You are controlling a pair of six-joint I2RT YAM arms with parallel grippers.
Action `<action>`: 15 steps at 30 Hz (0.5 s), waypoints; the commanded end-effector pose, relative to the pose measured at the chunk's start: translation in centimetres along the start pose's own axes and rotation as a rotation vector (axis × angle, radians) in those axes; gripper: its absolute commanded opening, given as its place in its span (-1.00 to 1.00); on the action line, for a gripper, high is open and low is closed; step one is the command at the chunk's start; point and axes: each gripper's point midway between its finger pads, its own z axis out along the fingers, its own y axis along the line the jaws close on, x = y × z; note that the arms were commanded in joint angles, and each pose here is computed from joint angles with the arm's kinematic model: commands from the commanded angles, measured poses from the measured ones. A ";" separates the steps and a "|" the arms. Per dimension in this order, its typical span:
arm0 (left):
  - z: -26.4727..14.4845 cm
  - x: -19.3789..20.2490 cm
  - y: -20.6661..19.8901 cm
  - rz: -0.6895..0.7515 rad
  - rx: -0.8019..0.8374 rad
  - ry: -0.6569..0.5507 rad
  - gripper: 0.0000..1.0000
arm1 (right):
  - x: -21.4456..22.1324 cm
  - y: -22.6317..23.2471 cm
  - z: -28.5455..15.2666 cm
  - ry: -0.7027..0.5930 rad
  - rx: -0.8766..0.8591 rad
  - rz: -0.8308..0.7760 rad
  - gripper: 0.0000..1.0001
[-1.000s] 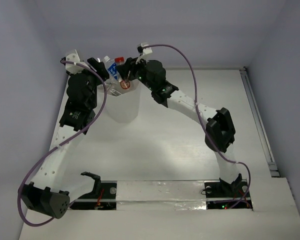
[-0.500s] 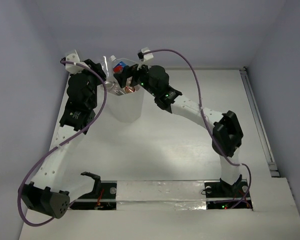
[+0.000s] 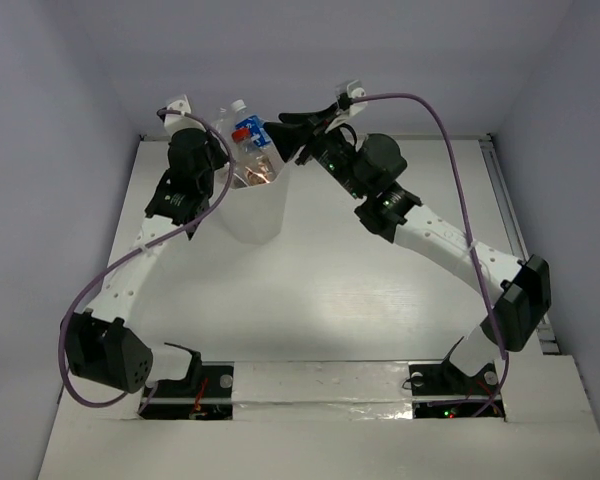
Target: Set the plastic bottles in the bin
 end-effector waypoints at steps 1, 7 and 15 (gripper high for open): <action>1.0 -0.6 -0.8 -0.024 0.005 0.001 -0.75 | -1.1 1.2 -1.4 -0.037 -0.055 0.014 0.04; 2.0 2.9 -0.8 -0.040 0.002 0.111 -1.00 | -1.6 1.3 -3.4 -0.053 -0.051 0.025 0.05; -3.4 -2.0 -1.4 -0.155 0.096 -0.015 -1.00 | -1.3 0.7 -3.8 -0.040 -0.022 0.022 0.05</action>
